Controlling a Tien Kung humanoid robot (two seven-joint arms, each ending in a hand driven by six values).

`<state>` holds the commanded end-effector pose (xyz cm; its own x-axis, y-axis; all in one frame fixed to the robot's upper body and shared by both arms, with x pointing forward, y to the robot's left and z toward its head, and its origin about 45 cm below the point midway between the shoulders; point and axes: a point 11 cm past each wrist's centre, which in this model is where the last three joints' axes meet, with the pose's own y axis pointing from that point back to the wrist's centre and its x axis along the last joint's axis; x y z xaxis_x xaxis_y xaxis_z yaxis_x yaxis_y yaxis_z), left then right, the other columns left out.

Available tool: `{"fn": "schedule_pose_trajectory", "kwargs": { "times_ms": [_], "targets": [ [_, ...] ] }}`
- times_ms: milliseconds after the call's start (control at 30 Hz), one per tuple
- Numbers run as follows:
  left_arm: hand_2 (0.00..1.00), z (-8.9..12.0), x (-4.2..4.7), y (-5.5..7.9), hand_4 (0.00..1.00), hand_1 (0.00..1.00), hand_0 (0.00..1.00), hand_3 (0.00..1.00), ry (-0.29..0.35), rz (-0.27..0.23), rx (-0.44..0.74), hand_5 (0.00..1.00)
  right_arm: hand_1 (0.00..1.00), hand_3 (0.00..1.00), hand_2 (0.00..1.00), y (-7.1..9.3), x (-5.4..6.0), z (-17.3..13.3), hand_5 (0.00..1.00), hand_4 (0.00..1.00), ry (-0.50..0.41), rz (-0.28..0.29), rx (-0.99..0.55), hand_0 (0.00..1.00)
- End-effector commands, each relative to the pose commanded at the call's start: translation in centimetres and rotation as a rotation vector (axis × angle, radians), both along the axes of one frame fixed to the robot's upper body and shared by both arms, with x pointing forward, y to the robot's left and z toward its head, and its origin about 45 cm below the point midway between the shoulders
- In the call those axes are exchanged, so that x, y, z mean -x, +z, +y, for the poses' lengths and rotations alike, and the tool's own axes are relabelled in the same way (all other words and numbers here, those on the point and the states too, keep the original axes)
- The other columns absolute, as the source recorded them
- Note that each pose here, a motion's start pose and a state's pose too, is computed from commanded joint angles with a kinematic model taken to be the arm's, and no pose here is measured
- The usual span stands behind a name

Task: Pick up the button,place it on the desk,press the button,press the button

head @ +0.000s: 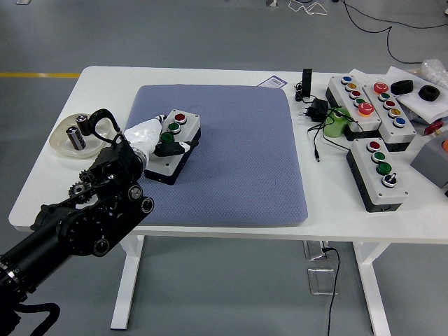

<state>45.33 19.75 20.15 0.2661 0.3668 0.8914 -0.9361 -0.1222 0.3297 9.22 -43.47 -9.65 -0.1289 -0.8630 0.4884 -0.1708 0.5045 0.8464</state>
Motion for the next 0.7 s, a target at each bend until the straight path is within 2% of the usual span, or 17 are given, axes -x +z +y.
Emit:
{"fn": "schedule_pose_trajectory", "kwargs": {
  "times_ms": [167, 200, 367, 400, 567, 600, 700],
  "targets": [
    [0.998, 0.3, -0.48, -0.2, 0.998, 0.989, 0.833, 0.998, -0.005, 0.008, -0.063, 0.641, 0.582, 0.650, 0.623, 0.0, 0.0, -0.1, 0.287, 0.279, -0.001, 0.000, 0.001, 0.661],
    [0.998, 0.3, -0.55, -0.3, 0.998, 0.960, 0.798, 0.998, -0.005, 0.012, -0.072, 0.554, 0.581, 0.650, 0.622, 0.0, 0.0, -0.1, 0.285, 0.280, -0.001, 0.000, 0.002, 0.661],
    [0.998, 0.4, -0.76, -1.0, 0.998, 0.960, 0.798, 0.998, -0.005, 0.046, -0.110, 0.554, 0.581, 0.650, 0.622, 0.0, 0.1, -0.1, 0.285, 0.280, 0.001, 0.002, 0.003, 0.661],
    [0.998, 0.4, -0.78, -1.1, 0.998, 0.871, 0.680, 0.998, -0.007, 0.050, -0.116, 0.353, 0.581, 0.649, 0.621, 0.0, 0.1, -0.1, 0.286, 0.280, 0.001, 0.003, 0.003, 0.661],
    [0.998, 0.1, -0.89, -1.6, 0.998, 0.871, 0.680, 0.998, -0.027, 0.085, -0.163, 0.353, 0.581, 0.649, 0.621, 0.0, 0.3, -0.2, 0.286, 0.280, 0.001, 0.007, 0.004, 0.661],
    [0.866, 0.1, -0.91, -1.7, 0.935, 0.714, 0.519, 0.998, -0.033, 0.092, -0.173, 0.162, 0.581, 0.649, 0.619, 0.0, 0.3, -0.2, 0.287, 0.280, 0.002, 0.008, 0.005, 0.660],
    [0.866, -0.1, -0.95, -1.7, 0.935, 0.714, 0.519, 0.998, -0.052, 0.103, -0.207, 0.162, 0.581, 0.649, 0.619, 0.0, 0.5, -0.2, 0.287, 0.280, 0.001, 0.010, 0.006, 0.660]
  ]
}}
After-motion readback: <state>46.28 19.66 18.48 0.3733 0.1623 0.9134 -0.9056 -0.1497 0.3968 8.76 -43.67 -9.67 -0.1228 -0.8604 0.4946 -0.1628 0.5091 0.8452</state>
